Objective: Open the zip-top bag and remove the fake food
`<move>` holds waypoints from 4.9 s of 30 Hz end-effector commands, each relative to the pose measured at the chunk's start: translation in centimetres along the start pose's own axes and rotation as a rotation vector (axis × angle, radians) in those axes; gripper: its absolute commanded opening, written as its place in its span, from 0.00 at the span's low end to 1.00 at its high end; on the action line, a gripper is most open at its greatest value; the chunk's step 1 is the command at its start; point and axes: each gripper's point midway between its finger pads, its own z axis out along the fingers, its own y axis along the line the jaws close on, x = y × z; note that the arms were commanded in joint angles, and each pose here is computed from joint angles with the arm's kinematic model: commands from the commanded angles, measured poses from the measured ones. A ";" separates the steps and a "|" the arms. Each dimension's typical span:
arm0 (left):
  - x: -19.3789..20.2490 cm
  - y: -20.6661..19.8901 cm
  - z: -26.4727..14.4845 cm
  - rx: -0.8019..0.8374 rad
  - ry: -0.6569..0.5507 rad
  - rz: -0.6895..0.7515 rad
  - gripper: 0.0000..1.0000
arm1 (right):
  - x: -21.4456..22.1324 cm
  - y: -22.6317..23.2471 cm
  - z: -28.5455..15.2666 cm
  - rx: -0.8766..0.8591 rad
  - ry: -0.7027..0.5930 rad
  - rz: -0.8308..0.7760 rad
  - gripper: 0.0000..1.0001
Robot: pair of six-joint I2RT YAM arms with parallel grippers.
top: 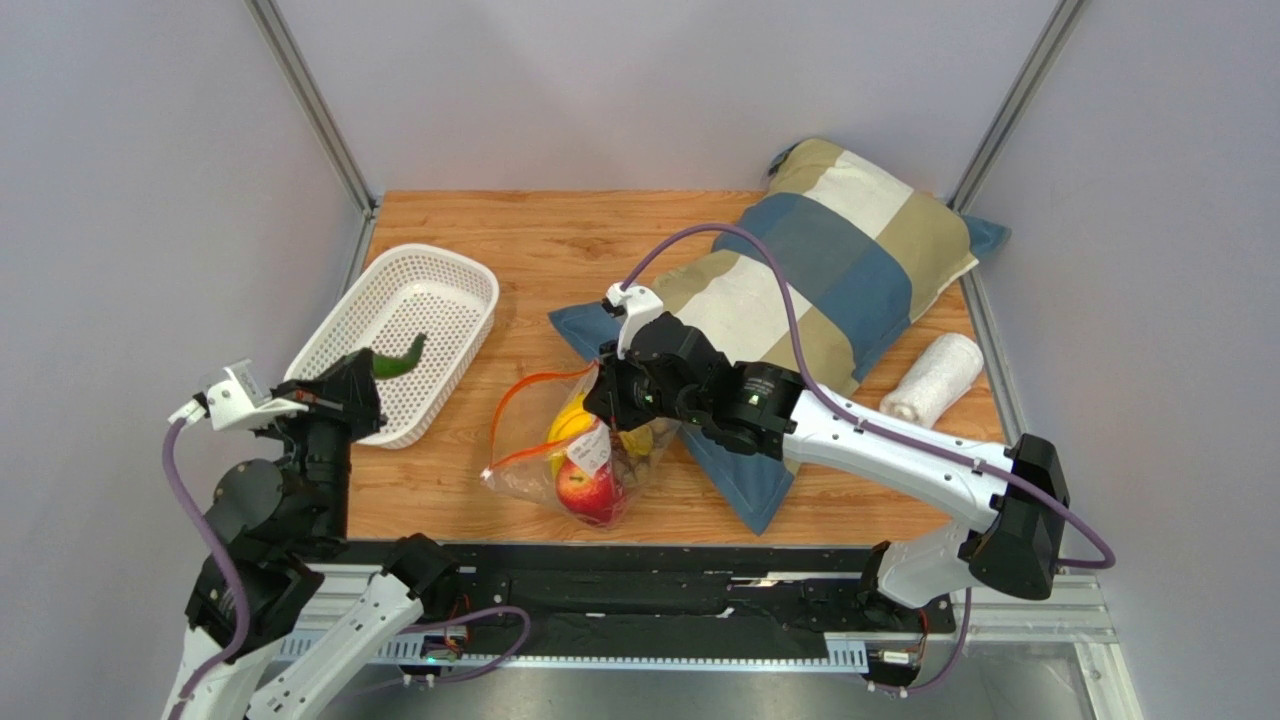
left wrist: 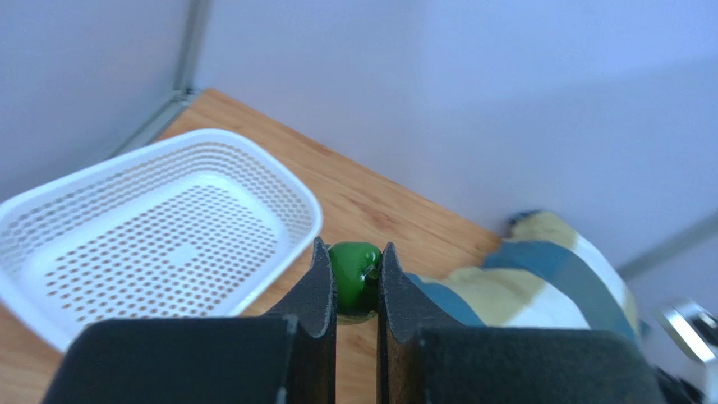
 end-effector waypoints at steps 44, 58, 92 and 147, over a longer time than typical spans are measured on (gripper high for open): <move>13.9 -10.4 -4.2 0.859 0.673 -0.015 0.54 | -1.1 2.5 -1.4 -0.124 -0.014 -0.014 0.00; 19.9 -9.7 -5.8 0.718 0.965 0.092 0.35 | -1.9 2.8 -2.1 -0.137 -0.033 -0.007 0.00; 26.3 -8.5 -6.1 0.458 1.232 0.089 0.43 | -2.3 2.3 -1.9 -0.196 -0.028 0.040 0.00; 33.5 -6.4 -9.4 0.378 1.397 -0.163 0.91 | 12.8 -4.3 0.9 -0.036 0.169 0.270 0.00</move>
